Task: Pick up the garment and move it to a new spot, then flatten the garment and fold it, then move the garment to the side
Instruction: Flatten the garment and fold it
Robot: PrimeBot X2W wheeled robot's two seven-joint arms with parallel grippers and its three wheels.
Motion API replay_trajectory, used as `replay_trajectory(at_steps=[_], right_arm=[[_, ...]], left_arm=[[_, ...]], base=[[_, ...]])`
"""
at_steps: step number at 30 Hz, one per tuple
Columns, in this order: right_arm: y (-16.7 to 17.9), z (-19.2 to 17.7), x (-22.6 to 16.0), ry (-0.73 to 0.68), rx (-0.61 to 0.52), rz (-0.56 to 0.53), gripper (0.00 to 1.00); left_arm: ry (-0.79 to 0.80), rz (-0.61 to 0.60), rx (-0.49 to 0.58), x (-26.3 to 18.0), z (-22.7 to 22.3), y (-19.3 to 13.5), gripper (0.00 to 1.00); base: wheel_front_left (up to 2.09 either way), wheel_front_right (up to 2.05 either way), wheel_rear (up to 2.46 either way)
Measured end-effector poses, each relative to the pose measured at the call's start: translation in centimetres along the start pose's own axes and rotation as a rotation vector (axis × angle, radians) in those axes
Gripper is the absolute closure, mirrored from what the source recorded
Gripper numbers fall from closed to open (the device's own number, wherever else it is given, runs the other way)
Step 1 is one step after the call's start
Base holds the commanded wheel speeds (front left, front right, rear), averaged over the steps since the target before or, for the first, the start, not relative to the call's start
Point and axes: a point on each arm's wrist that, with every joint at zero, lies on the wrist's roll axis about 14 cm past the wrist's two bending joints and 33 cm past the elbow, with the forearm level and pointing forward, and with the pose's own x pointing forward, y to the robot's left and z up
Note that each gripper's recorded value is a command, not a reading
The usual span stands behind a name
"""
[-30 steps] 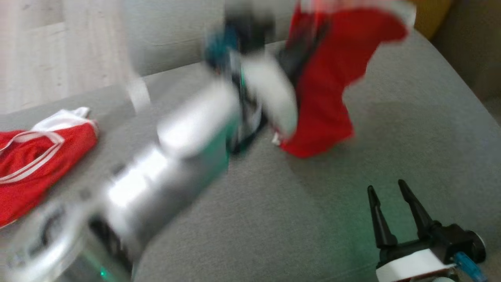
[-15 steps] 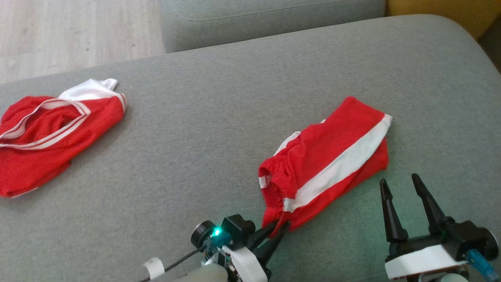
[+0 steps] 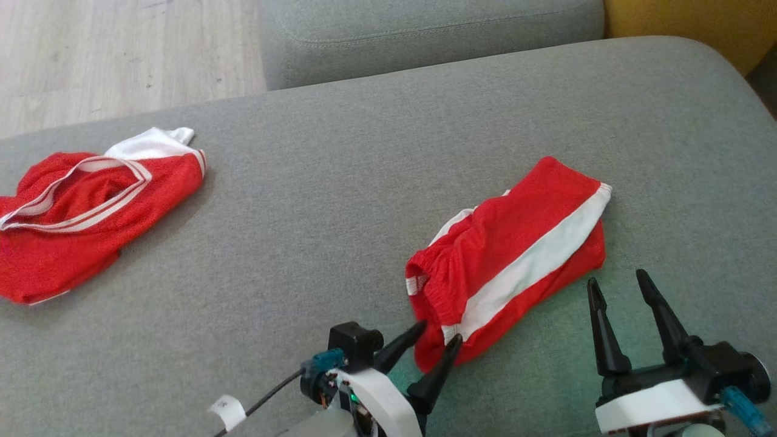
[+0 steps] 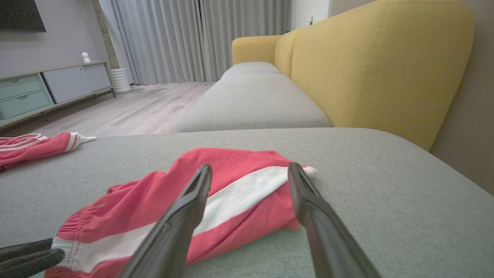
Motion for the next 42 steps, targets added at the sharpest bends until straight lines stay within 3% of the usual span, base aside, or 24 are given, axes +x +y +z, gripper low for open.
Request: replay_trajectory(at_steps=[1,2,4,5,15,25,30,36,42], right_arm=[[-0.1,0.0,-0.1,0.000,0.000,-0.002,0.00],[-0.1,0.0,-0.1,-0.001,0.000,-0.005,0.00],[-0.3,0.0,-0.2,0.000,0.000,-0.011,0.00],[-0.4,0.0,-0.3,0.000,-0.001,-0.014,0.00],[-0.7,0.0,-0.3,0.002,-0.003,-0.021,0.00],[-0.4,-0.2,0.5,0.007,0.006,-0.007,0.00],[-1.0,-2.0,0.8,0.066,0.041,-0.010,0.00],[-1.5,-6.2,1.2,0.210,0.085,0.017,0.00],[-1.6,-8.0,2.4,0.291,0.019,0.082,0.00]], left_arm=[[0.007,-0.002,-0.003,0.0,-0.1,0.0,0.32],[0.016,-0.004,-0.008,0.1,-0.3,-0.1,0.55],[0.038,-0.009,-0.010,0.1,-0.7,-0.2,0.90],[0.041,-0.011,-0.013,0.2,-0.7,-0.2,1.00],[-0.019,-0.030,0.059,-0.3,0.4,-0.1,1.00],[-0.086,0.096,0.185,-4.4,3.9,5.5,1.00],[-0.097,0.182,0.227,-7.0,5.8,8.8,1.00],[-0.134,0.224,0.221,-7.9,7.0,10.2,1.00],[-0.135,0.254,0.204,-8.3,6.9,10.9,1.00]], base=[[0.00,0.00,0.00],[0.00,0.00,0.00],[0.00,0.00,0.00],[0.00,0.00,0.00],[0.00,0.00,0.00],[0.00,0.00,0.00],[0.00,0.00,0.00],[0.00,0.00,0.00],[0.00,0.00,0.00]])
